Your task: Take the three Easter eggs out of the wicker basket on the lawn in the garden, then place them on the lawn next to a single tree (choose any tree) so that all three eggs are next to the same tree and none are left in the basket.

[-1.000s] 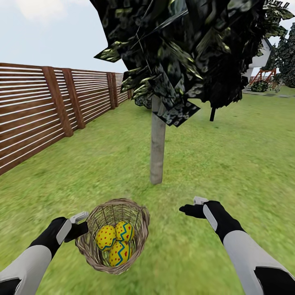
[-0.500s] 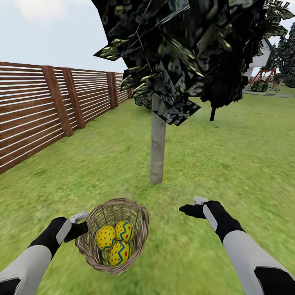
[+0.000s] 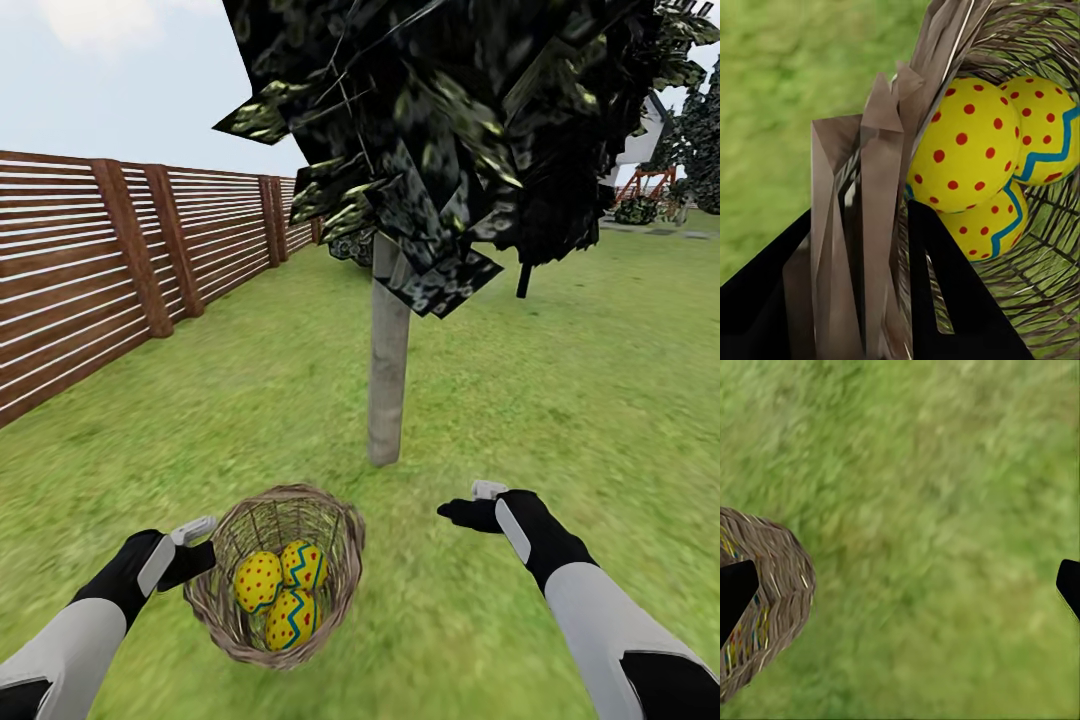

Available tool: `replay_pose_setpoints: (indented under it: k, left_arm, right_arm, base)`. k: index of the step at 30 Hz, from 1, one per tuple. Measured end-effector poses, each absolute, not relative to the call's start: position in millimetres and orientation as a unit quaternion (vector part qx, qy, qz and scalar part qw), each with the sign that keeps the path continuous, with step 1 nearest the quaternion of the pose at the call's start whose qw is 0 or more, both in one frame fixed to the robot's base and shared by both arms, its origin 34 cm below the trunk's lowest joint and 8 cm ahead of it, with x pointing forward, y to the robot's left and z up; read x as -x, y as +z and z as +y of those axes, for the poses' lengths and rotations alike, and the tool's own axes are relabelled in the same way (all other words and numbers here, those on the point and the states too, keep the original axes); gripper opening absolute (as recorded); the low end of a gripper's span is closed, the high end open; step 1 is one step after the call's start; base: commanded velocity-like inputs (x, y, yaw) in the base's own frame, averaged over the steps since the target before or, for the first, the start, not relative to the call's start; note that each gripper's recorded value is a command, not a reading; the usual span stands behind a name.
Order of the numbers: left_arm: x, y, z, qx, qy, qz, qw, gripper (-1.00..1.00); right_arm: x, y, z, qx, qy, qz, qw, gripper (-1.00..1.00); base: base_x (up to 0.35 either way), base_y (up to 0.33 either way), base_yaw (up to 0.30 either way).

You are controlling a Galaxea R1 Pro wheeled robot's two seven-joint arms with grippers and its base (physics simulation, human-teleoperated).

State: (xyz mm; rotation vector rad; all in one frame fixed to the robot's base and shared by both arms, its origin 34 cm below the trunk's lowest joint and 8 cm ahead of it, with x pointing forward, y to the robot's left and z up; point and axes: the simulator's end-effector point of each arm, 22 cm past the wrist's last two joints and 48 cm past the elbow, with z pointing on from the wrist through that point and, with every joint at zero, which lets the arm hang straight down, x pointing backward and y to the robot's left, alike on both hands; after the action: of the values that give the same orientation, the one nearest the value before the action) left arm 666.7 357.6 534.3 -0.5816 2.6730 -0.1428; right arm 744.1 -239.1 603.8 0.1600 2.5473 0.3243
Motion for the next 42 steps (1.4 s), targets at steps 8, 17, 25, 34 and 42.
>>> replay_pose_setpoints:
  k: [8, 17, 25, 34, 42]
  left_arm:
    - [-667, 534, 357, 0.209, -0.052, 0.956, 0.2, -1.0]
    - [-666, 534, 358, 0.206, -0.049, 0.957, 0.2, -1.0]
    - [-667, 536, 357, 0.208, -0.052, 0.956, 0.201, -1.0]
    - [-668, 536, 358, 0.209, -0.051, 0.955, 0.203, -1.0]
    - [-666, 524, 359, 0.209, -0.051, 0.956, 0.202, -1.0]
  right_arm:
    - [-744, 604, -239, -0.059, 0.12, 0.95, 0.281, 1.0]
    - [-744, 604, -239, -0.059, 0.121, 0.95, 0.281, 1.0]
    - [-744, 605, -239, -0.059, 0.121, 0.95, 0.282, 1.0]
    - [-745, 604, -238, -0.059, 0.121, 0.95, 0.281, 1.0]
    - [-743, 593, -239, -0.059, 0.12, 0.95, 0.282, 1.0]
  base:
    - [0.33, 0.0, 0.0]
    - [0.335, 0.0, -0.08]
    - [0.336, 0.0, -0.045]
    - [0.122, 0.0, 0.0]
    - [0.0, 0.0, 0.0]
